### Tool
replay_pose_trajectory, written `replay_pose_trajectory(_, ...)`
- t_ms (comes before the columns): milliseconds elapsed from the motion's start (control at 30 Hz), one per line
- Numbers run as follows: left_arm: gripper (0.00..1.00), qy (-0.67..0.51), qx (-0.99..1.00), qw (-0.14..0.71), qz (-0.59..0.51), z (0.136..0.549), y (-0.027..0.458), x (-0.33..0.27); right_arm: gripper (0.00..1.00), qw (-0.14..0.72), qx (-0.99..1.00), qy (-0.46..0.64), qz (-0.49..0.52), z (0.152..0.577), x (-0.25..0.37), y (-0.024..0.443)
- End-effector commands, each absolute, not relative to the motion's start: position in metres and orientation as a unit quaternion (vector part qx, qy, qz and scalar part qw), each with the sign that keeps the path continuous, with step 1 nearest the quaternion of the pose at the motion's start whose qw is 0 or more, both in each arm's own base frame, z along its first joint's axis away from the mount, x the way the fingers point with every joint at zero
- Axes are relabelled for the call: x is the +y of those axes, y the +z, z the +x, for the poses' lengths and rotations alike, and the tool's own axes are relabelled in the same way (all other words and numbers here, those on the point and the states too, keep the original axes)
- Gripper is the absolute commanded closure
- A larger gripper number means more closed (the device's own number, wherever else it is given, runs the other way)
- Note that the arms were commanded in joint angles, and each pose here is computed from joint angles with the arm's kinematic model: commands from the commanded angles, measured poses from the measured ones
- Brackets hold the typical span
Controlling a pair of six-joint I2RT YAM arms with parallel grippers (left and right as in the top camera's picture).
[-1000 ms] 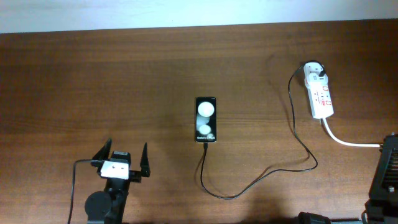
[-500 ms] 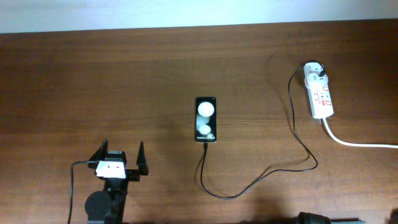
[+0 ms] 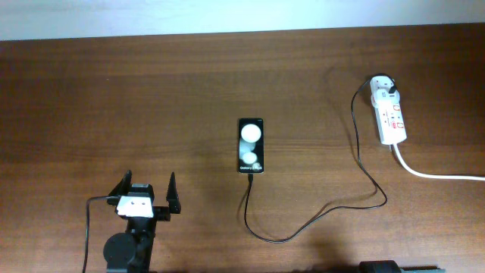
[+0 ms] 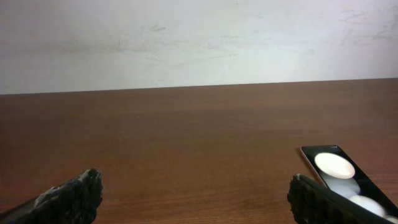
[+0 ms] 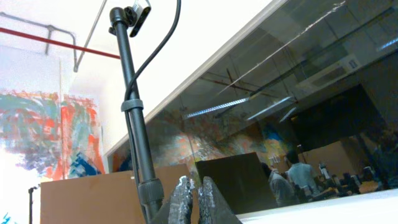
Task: Plug charger to phone and switch on socket
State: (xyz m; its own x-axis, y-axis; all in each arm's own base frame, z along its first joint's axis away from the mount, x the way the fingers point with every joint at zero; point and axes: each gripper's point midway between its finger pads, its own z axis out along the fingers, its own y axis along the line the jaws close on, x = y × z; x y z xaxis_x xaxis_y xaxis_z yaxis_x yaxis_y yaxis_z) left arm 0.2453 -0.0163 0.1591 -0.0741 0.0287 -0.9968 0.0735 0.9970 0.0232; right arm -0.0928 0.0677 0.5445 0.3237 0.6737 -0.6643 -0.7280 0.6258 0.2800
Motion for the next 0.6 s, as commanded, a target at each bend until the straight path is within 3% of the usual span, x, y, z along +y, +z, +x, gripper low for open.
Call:
replay_pose_trajectory(0,0.01,-0.017,0.735,0.678,0.026,0.246,0.156,-0.015,0.78,0.817,0.385,0.428,-0.033,-0.095,0.065,0.544)
replay_pose_trajectory(67,0.01,-0.017,0.735,0.678,0.026,0.246,0.156,-0.015,0.33,0.822,0.380,0.423,-0.017,-0.093,0.059,0.545)
replay_pose_trajectory(100,0.01,-0.017,0.735,0.678,0.026,0.246,0.156,-0.015,0.16,0.825,0.379,0.419,0.000,-0.088,0.053,0.545)
replay_pose_trajectory(167,0.01,-0.017,0.735,0.678,0.026,0.246,0.156,-0.015,0.01,0.826,0.384,0.411,0.033,-0.070,0.044,0.542)
replay_pose_trajectory(400,0.01,-0.017,0.735,0.678,0.026,0.246,0.156,-0.015,0.01,0.841,0.367,0.354,0.182,0.037,-0.009,0.511)
replay_pose_trajectory(567,0.01,-0.017,0.735,0.678,0.026,0.246,0.156,-0.015,0.01,0.775,0.467,0.350,0.243,0.134,-0.008,0.422)
